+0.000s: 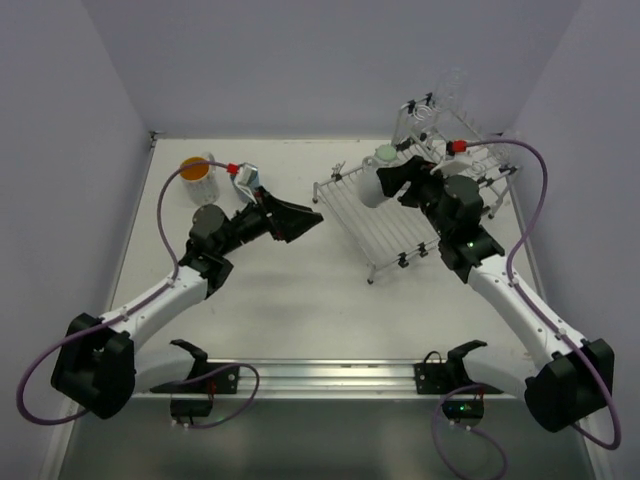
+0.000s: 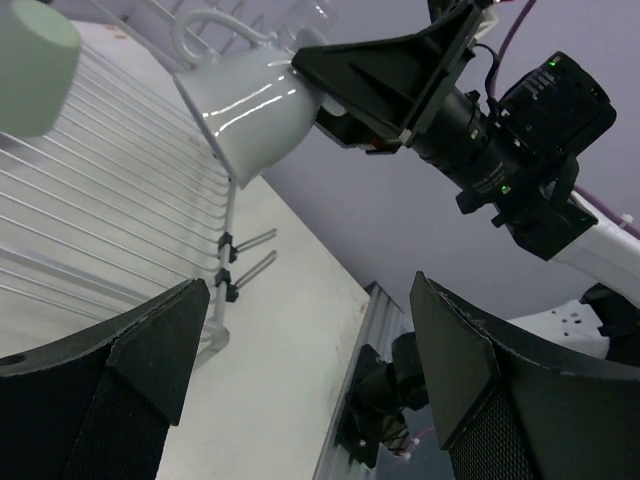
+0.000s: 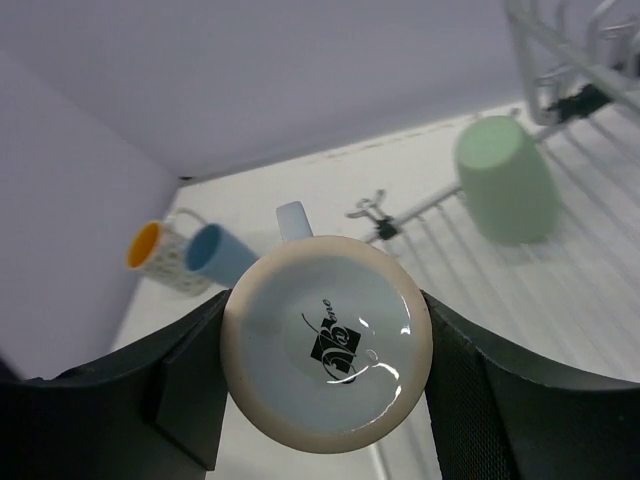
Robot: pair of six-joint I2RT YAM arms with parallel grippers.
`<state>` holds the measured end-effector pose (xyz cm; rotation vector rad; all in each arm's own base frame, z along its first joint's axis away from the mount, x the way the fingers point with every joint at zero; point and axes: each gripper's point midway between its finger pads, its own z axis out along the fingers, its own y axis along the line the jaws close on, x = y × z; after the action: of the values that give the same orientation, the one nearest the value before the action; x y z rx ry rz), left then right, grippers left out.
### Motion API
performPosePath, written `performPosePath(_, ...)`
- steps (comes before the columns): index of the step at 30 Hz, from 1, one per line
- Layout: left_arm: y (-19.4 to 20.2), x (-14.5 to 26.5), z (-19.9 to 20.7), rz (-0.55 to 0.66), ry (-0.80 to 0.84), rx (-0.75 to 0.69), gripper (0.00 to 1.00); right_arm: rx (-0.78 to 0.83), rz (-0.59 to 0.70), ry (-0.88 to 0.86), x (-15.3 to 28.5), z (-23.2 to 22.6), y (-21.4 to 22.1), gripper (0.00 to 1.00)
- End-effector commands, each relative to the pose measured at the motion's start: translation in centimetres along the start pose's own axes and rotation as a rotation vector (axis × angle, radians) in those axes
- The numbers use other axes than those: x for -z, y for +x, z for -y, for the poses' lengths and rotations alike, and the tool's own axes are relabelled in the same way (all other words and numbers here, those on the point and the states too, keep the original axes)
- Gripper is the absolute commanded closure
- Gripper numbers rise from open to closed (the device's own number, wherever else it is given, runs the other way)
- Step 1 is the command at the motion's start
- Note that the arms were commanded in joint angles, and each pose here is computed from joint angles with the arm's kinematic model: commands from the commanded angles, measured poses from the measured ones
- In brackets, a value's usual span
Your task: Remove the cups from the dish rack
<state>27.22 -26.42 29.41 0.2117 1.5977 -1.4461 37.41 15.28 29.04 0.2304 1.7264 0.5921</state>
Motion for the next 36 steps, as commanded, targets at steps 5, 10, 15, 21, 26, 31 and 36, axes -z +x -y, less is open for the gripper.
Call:
performPosePath(5, -0.3, -3.1, 4.1, 0.009, 0.177, 0.006, 0.14, -0.303, 0.014, -0.556, 4.6, -10.9, -3.3, 0.72)
performPosePath(10, -1.1, -4.4, 3.4, 0.03, 0.159, -0.006, 0.23, -0.333, -0.015, -0.625, 5.4, -12.0, -3.0, 0.71)
performPosePath(15, -1.5, -5.8, 2.7, 0.036, 0.162, -0.009, 0.32, -0.358, -0.056, -0.65, 5.4, -12.0, -1.9, 0.71)
performPosePath(21, -1.7, -6.6, 3.3, 0.049, 0.2, 0.002, 0.61, -0.38, -0.08, -0.627, 4.4, -11.3, -0.5, 0.71)
performPosePath(26, -1.7, -6.5, 3.9, 0.048, 0.21, 0.009, 1.0, -0.39, -0.085, -0.618, 4.0, -10.9, 0.2, 0.71)
performPosePath(31, -2.1, -6.1, 4.0, 0.05, 0.178, -0.044, 1.0, -0.39, -0.109, -0.61, 3.7, -10.6, 1.1, 0.45)
performPosePath(36, -3.8, -4.5, 2.1, -0.016, -0.115, -0.188, 1.0, -0.313, -0.097, -0.572, 3.6, -9.9, 0.8, 0.01)
